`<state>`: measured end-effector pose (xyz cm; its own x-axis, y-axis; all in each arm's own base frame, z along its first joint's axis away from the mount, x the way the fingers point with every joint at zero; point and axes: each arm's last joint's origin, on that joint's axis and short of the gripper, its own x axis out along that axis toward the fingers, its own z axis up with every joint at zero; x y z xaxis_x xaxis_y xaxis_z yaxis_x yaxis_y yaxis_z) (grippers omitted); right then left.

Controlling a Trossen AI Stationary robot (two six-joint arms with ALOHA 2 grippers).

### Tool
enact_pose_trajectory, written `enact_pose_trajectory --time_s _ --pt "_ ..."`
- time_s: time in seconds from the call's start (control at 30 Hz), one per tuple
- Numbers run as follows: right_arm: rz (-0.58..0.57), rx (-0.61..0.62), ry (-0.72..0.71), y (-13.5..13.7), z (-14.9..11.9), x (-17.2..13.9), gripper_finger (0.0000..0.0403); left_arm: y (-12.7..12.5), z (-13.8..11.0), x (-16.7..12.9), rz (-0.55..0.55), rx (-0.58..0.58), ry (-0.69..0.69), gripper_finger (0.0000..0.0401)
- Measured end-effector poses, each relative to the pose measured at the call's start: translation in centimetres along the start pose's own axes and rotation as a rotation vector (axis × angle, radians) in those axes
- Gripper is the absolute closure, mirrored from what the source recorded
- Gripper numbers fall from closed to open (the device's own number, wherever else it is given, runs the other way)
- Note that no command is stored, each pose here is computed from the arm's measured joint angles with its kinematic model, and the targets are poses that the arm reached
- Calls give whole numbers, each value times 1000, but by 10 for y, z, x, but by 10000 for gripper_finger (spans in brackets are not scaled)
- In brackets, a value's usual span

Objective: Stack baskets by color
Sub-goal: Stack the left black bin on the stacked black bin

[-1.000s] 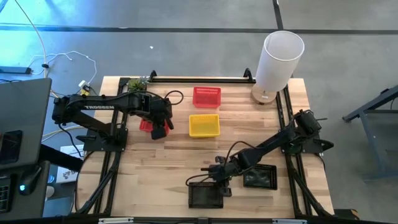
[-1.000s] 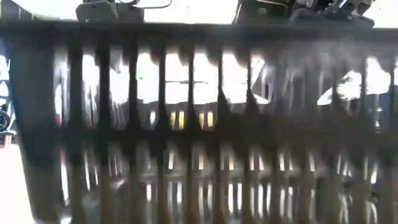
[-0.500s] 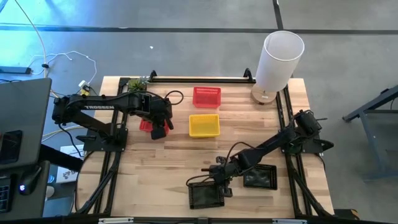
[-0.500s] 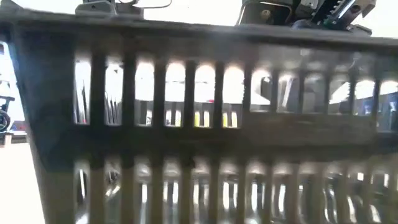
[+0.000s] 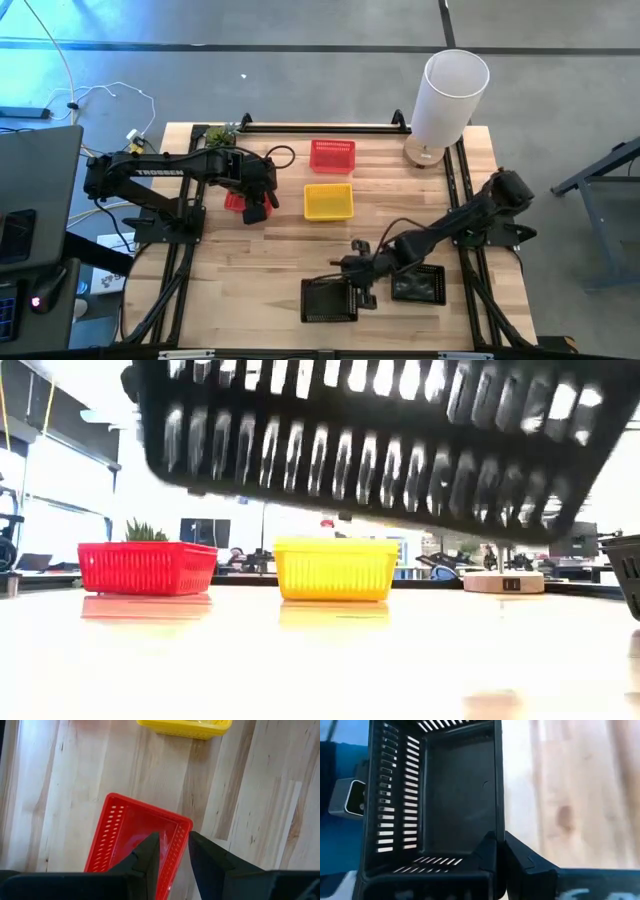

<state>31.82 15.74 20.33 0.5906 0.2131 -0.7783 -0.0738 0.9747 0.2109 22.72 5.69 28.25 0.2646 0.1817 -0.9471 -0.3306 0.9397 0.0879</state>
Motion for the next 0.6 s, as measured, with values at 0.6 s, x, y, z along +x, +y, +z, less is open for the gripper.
enact_pose_trajectory --time_s 0.6 --pt "-254 -65 41 -20 -11 -103 402 0 0 0 2 0 -1 311"
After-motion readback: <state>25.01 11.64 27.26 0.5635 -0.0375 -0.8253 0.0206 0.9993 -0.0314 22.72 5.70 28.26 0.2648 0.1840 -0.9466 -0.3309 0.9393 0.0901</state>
